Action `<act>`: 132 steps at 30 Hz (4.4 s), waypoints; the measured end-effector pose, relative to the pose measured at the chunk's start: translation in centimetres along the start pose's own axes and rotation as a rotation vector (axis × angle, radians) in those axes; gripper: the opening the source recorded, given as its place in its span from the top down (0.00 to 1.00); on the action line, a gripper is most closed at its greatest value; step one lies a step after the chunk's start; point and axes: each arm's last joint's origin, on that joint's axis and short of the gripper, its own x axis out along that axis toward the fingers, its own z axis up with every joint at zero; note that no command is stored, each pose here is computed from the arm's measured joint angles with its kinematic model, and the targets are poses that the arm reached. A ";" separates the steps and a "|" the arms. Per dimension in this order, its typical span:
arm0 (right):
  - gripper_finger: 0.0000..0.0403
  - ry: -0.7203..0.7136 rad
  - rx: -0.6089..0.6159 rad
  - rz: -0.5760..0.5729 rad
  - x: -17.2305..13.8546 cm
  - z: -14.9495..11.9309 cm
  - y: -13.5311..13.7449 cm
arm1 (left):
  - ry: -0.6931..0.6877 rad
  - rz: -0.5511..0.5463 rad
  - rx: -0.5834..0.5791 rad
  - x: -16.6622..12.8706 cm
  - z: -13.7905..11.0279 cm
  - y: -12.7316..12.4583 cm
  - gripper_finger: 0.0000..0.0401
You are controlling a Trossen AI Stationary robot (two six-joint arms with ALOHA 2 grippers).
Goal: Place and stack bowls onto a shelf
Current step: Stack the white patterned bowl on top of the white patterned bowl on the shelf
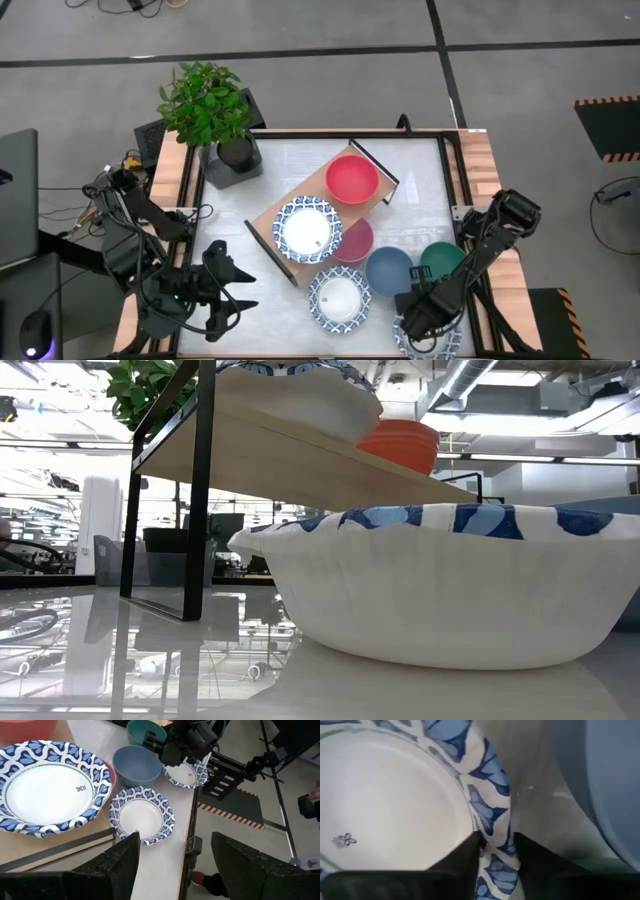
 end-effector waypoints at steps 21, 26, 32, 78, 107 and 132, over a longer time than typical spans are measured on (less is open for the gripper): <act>0.95 -0.099 0.086 0.258 -11.7 0.5 -0.5 | -0.017 0.013 0.212 0.0 0.1 0.0 0.43; 0.95 -0.280 0.249 0.214 -17.3 -0.1 -3.3 | -0.104 0.096 0.252 0.2 0.5 0.3 0.43; 0.95 -0.559 0.511 0.073 -21.7 -0.2 -7.9 | -0.222 0.188 -0.072 1.4 2.4 1.7 0.43; 0.95 -1.127 0.898 -0.069 -25.4 7.4 -16.0 | -0.371 0.336 -0.163 4.6 7.9 5.9 0.43; 0.88 -1.127 0.845 -0.098 -25.5 7.4 -16.0 | -0.376 0.442 -0.168 4.6 7.5 6.9 0.99; 0.36 -1.181 0.715 0.121 -28.3 2.8 -12.8 | -0.129 0.367 -0.476 1.1 7.4 10.4 1.00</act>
